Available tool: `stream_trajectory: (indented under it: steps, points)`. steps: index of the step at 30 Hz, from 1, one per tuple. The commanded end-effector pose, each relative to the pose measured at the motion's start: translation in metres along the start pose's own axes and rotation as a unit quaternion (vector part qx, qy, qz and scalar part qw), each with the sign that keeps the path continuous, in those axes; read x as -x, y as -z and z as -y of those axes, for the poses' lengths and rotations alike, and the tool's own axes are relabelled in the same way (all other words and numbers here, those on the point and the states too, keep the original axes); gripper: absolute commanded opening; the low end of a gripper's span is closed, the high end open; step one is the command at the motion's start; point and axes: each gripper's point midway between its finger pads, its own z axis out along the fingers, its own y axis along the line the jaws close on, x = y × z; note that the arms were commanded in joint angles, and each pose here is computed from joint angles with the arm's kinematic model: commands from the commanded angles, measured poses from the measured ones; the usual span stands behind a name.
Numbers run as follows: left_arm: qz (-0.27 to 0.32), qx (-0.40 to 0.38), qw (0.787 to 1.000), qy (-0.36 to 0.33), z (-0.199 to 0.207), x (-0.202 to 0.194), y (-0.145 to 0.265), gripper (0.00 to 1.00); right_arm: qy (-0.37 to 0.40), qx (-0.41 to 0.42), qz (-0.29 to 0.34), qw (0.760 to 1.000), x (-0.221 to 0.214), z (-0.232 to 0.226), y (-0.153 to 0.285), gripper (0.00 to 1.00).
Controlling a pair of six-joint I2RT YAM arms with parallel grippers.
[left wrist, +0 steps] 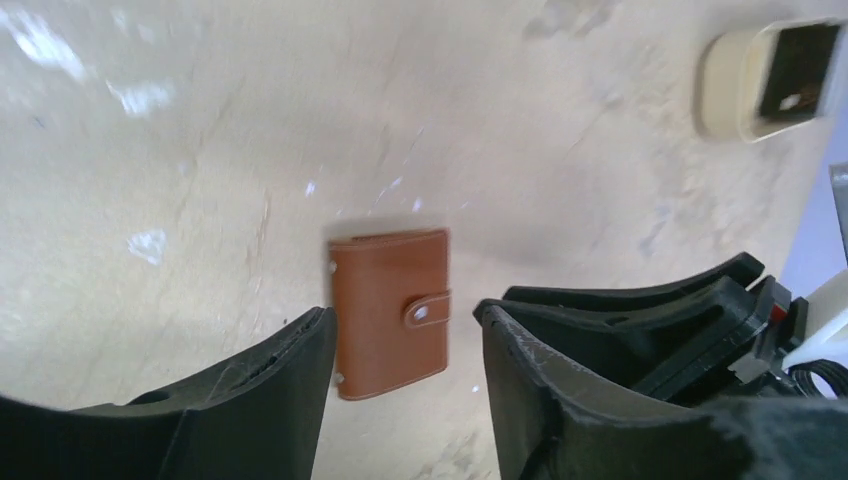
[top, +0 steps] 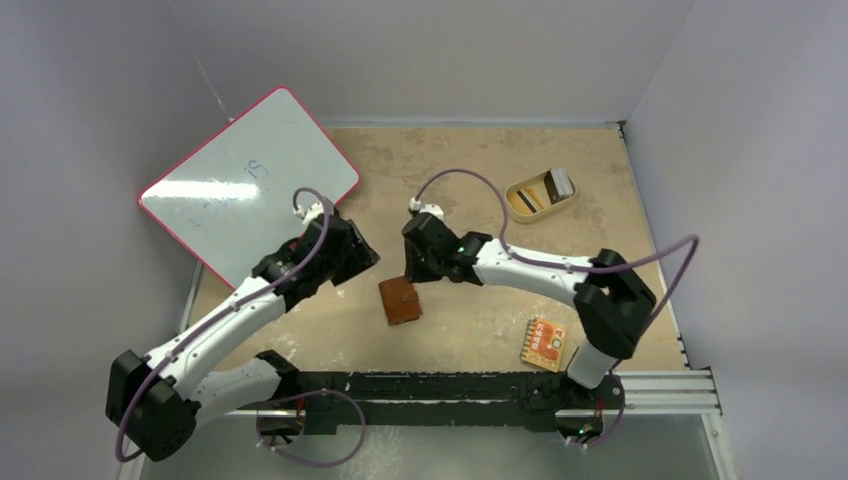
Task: Put the credit cards into the card holder
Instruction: Close the card holder at the center of the board, then reset both arms
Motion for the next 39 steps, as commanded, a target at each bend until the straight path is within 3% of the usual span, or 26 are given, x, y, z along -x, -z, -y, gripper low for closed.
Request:
stream_trajectory:
  steps: [1, 8, 13, 19, 39]
  points:
    - [0.112, 0.002, 0.993, -0.04, 0.023, 0.068, 0.053, 0.58, -0.009, 0.045, 0.114, 0.992, 0.068, -0.01, 0.061, 0.37]
    - [0.2, -0.035, 0.974, -0.104, 0.057, 0.123, 0.129, 0.66, -0.043, 0.081, 0.239, 0.967, 0.114, -0.005, 0.15, 0.62]
    - [0.235, -0.083, 0.962, -0.108, 0.069, 0.134, 0.158, 0.68, -0.053, 0.076, 0.277, 0.956, 0.123, 0.009, 0.189, 0.98]
    - [0.217, -0.129, 0.962, -0.105, 0.078, 0.123, 0.17, 0.71, -0.073, 0.072, 0.296, 0.95, 0.12, 0.023, 0.205, 0.99]
    - [0.212, -0.151, 0.96, -0.101, 0.07, 0.109, 0.162, 0.72, -0.129, 0.094, 0.311, 0.937, 0.114, 0.031, 0.214, 0.99]
